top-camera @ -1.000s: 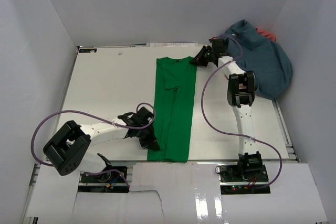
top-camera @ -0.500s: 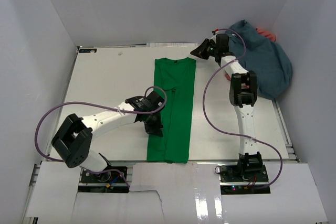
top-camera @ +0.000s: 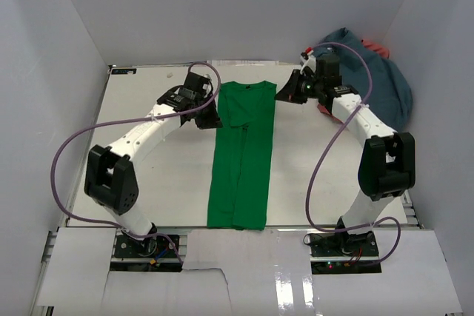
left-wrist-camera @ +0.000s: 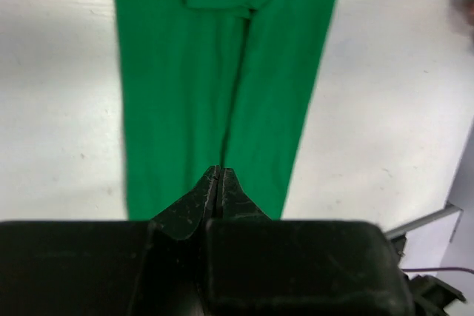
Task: Fold and stack the t-shirts
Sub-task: Rotate the tshirt 90 degrees
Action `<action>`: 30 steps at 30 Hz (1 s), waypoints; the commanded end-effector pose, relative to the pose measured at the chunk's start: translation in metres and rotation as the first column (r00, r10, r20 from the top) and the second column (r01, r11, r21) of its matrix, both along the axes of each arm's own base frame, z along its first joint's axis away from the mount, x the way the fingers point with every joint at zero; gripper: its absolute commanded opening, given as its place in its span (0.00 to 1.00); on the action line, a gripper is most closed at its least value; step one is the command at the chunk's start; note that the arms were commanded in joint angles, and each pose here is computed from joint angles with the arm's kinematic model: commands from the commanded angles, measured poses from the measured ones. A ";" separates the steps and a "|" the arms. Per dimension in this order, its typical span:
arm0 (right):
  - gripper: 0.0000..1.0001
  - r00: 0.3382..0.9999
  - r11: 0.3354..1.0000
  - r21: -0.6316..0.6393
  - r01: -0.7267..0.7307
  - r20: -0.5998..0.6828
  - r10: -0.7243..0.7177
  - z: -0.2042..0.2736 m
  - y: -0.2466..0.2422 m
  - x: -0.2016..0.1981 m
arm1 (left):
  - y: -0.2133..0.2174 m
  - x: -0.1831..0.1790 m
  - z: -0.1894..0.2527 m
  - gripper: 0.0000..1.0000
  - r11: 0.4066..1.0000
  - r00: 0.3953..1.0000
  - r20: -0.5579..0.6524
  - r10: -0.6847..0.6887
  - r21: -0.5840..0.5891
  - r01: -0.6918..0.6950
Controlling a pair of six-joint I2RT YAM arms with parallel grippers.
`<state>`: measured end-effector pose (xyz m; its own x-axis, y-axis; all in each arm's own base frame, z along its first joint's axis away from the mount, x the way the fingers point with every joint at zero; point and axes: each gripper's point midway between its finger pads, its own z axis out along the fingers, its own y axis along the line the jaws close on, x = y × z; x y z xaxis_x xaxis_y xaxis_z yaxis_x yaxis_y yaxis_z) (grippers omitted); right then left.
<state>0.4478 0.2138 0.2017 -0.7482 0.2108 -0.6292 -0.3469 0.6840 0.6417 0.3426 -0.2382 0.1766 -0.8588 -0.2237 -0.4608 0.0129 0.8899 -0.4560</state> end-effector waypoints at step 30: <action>0.08 0.889 0.947 -0.181 -0.265 -0.427 0.167 -0.170 0.040 -0.160 | -0.044 0.035 -0.099 0.02 0.970 0.971 -0.055 -0.232 -0.080 0.228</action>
<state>0.2793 0.2481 0.0271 -0.9641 -0.1014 -0.2455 -0.2306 0.7785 0.5838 0.3755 -0.2801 0.0781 -0.9256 -0.0611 -0.3736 0.1558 0.8379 -0.5231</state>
